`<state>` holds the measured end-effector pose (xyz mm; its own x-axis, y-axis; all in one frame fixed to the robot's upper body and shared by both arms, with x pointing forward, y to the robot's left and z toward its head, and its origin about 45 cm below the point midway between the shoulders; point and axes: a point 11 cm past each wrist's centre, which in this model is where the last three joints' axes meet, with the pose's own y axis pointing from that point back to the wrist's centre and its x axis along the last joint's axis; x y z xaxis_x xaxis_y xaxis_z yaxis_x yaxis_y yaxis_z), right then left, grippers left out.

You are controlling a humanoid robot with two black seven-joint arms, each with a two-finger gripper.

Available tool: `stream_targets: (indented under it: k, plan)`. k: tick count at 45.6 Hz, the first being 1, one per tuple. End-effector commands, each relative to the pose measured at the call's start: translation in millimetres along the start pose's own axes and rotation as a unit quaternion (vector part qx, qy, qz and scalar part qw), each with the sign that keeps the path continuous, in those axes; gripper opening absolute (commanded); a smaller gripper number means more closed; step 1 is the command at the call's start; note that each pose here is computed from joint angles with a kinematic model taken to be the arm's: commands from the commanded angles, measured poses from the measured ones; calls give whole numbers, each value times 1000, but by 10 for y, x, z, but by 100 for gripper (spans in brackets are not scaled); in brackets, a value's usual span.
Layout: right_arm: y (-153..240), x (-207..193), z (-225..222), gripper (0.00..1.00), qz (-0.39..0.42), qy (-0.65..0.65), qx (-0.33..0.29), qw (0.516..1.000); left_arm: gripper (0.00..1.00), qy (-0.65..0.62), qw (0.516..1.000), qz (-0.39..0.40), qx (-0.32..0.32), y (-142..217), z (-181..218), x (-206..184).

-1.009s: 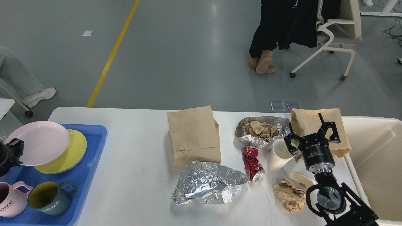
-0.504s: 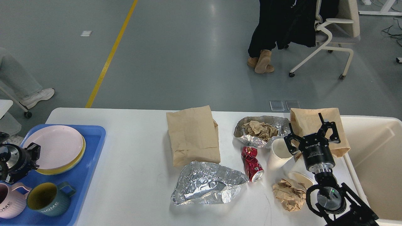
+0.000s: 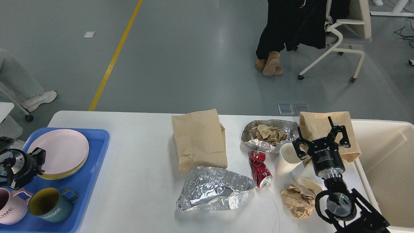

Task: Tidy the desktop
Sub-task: 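Open the left gripper and raise it off the stacked plates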

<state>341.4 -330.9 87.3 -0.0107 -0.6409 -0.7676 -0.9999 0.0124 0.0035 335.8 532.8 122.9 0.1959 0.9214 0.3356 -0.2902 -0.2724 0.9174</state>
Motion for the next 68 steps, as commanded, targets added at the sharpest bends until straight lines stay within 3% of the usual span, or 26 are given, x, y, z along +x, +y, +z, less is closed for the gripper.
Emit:
stream_targets:
  k: [1, 4, 16, 20, 27, 32, 35, 43, 47, 54, 62, 68]
  plan:
    - [1, 3, 1, 100, 0, 0, 0, 1000, 65, 7, 1000, 21, 3, -5, -7, 37]
    - [-1, -2, 0, 100, 0, 0, 0, 1000, 74, 8, 1000, 23, 3, -2, -11, 48]
    - [1, 3, 1, 100, 0, 0, 0, 1000, 87, 4, 1000, 24, -4, 57, 49, 106]
    - [-1, -2, 0, 100, 0, 0, 0, 1000, 96, 19, 999, 24, -42, 207, 325, 171]
    - [-1, -2, 0, 100, 0, 0, 0, 1000, 96, 141, 977, -43, -156, 416, 787, 114]
    - [-1, -2, 0, 100, 0, 0, 0, 1000, 96, 281, 919, -128, -245, 516, 986, 62]
    - [-1, -2, 0, 100, 0, 0, 0, 1000, 96, 366, 860, -193, -299, 583, 1168, -49]
    - [-1, -2, 0, 100, 0, 0, 0, 1000, 96, 518, 699, -323, -371, 601, 1417, -409]
    - [1, 3, 1, 100, 0, 0, 0, 1000, 96, 533, 669, -334, -395, 593, 1545, -618]
    - [1, 3, 1, 100, 0, 0, 0, 1000, 96, 582, 577, -283, -498, 694, 1647, -650]
    - [1, 3, 1, 100, 0, 0, 0, 1000, 96, 555, 569, -339, -503, 762, 1452, -1162]
    - [-1, -2, 0, 100, 0, 0, 0, 1000, 96, 532, 571, -344, -522, 810, 1128, -1323]
